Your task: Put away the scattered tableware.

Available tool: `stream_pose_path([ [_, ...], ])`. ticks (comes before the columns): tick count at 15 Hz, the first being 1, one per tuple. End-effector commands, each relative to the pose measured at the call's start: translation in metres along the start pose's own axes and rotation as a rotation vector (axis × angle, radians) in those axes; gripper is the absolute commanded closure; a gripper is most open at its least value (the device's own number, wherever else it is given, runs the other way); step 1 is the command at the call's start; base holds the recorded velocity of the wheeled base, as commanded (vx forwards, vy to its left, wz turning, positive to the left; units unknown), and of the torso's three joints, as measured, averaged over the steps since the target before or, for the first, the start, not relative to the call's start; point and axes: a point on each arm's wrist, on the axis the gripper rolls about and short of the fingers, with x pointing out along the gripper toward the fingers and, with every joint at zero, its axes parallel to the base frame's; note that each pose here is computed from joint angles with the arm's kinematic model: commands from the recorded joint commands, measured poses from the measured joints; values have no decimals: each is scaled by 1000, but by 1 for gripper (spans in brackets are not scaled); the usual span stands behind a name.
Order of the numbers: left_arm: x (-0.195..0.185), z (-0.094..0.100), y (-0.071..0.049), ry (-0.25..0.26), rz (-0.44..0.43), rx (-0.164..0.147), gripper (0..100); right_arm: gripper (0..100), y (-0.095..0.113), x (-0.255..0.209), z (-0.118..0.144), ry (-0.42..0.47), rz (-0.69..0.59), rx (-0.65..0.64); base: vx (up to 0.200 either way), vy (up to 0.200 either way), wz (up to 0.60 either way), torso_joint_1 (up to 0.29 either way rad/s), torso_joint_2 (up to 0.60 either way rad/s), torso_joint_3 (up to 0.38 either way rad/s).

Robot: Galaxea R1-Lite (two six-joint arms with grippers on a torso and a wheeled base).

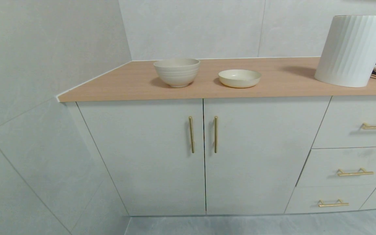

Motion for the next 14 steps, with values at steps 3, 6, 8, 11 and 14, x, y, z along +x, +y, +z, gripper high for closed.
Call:
stream_pose_path([
  [3, 0, 0, 0, 0, 0, 0, 0, 0, 0, 92, 65, 236, 204, 27, 0, 0, 0, 0, 0, 0],
  [6, 0, 0, 0, 0, 0, 0, 0, 0, 18, 164, 98, 251, 296, 68, 0, 0, 0, 0, 0, 0],
  [8, 0, 0, 0, 0, 0, 0, 0, 0, 38, 200, 111, 251, 356, 114, 0, 0, 0, 0, 0, 0],
  [11, 0, 0, 0, 0, 0, 0, 0, 0, 57, 235, 118, 264, 411, 116, 0, 0, 0, 0, 0, 0],
  [14, 0, 0, 0, 0, 0, 0, 0, 0, 77, 286, 118, 316, 532, 194, 0, 0, 0, 0, 0, 0],
])
